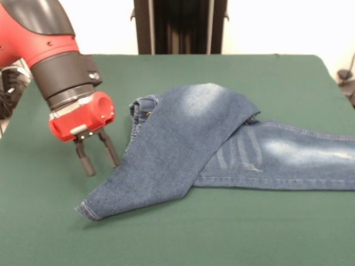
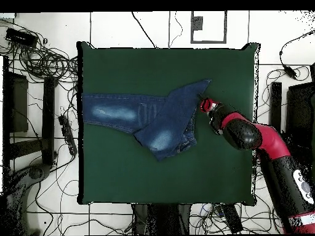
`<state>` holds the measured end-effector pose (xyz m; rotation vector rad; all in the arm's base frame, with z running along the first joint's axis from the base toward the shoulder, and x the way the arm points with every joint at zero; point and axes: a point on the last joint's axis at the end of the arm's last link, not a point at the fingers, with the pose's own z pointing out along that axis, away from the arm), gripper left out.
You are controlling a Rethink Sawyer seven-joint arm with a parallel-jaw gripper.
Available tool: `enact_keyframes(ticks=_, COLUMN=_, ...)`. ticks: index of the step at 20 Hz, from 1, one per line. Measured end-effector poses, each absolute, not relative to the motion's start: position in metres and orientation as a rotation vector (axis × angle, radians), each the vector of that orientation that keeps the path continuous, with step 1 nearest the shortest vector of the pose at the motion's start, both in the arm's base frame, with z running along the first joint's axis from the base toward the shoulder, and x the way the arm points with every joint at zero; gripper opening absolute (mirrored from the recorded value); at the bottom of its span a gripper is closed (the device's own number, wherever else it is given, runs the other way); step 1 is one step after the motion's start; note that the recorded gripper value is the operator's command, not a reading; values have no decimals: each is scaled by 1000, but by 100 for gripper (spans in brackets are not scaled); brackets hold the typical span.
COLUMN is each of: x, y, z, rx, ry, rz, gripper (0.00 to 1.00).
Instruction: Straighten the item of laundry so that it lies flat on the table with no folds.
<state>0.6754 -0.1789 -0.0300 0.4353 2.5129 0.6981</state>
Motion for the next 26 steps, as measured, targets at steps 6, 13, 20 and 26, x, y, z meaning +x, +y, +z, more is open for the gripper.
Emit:
enact_keyframes(ticks=6, x=678, y=-205, z=-35, rx=431, ry=2505, rz=681, gripper=100)
enact_keyframes(ticks=13, x=680, y=-212, z=-53, rx=328, ry=2500, rz=699, gripper=100)
enact_keyframes(ticks=20, x=680, y=-193, z=-64, rx=265, ry=2482, rz=771, gripper=100)
enact_keyframes(ticks=26, x=681, y=-188, z=-64, rx=283, ry=2477, rz=800, gripper=100)
